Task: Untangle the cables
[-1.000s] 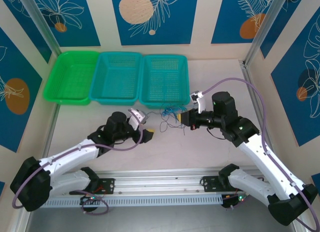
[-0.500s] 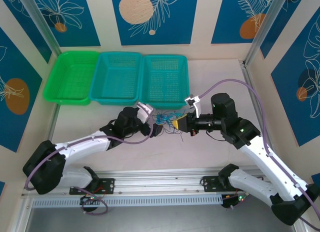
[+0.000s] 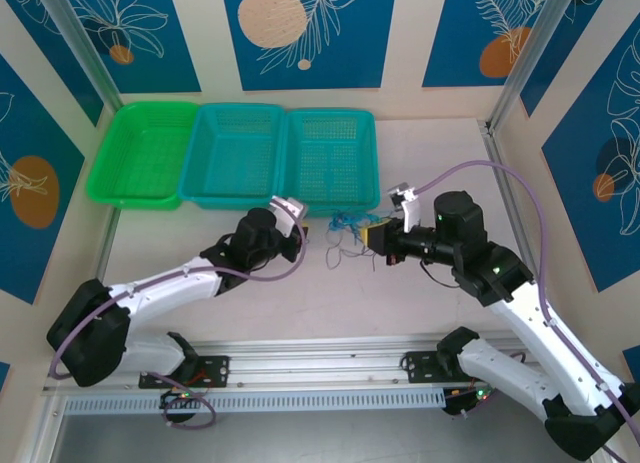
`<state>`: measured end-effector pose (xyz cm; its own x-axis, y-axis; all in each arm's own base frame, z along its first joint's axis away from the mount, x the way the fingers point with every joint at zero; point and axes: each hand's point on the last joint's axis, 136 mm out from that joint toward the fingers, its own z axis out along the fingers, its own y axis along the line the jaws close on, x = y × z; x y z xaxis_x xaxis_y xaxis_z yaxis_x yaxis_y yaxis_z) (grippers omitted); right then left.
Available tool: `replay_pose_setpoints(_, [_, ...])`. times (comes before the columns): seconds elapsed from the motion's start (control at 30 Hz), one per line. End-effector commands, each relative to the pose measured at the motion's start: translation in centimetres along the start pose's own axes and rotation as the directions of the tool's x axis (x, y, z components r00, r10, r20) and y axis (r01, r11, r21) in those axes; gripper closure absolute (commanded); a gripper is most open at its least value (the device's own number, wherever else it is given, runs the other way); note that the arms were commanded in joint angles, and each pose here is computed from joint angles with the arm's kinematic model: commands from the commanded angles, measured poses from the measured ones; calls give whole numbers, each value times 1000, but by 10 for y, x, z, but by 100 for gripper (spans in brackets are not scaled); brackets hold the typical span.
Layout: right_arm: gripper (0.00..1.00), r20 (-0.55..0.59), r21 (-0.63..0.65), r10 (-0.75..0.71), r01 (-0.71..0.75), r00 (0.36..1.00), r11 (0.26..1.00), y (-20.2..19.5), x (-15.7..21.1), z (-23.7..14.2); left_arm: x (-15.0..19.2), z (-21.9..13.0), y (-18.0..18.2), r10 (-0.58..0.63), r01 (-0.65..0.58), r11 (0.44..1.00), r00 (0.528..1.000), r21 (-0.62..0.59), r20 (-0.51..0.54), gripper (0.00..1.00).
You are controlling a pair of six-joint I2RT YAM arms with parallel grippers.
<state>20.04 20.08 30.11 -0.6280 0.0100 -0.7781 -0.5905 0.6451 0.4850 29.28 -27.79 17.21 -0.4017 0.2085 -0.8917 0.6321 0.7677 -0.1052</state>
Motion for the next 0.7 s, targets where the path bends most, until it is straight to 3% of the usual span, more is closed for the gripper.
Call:
replay_pose_setpoints(0.0, [100,90,307,92,-116,992,945,-62,-1,-13,9,-14,15,-37,35,996,999,-83,-23,100])
replay_pose_setpoints(0.07, [100,150,462,164,-215,975,860,-100,3,-29,15,-23,24,-57,54,991,998,-125,-23,100])
replay_pose_setpoints(0.13, [100,199,525,235,-306,951,794,-125,9,-40,20,-31,34,-83,77,982,996,-171,-25,100])
replay_pose_setpoints(0.37, [93,312,512,413,-518,855,686,-168,27,-60,38,-58,69,-197,182,939,980,-293,-23,100])
replay_pose_setpoints(0.43, [93,290,494,448,-533,846,686,-175,34,-54,39,-64,72,-214,202,935,977,-291,-9,100])
replay_pose_setpoints(0.53, [96,144,355,487,-505,861,787,-158,45,-21,37,-69,68,-226,222,942,974,-253,13,100])
replay_pose_setpoints(0.6, [94,37,218,512,-507,858,834,-138,58,9,32,-66,51,-211,213,967,977,-142,33,100])
replay_pose_setpoints(0.67, [88,-43,160,530,-518,847,840,-128,82,38,28,-60,27,-207,207,978,978,5,41,100])
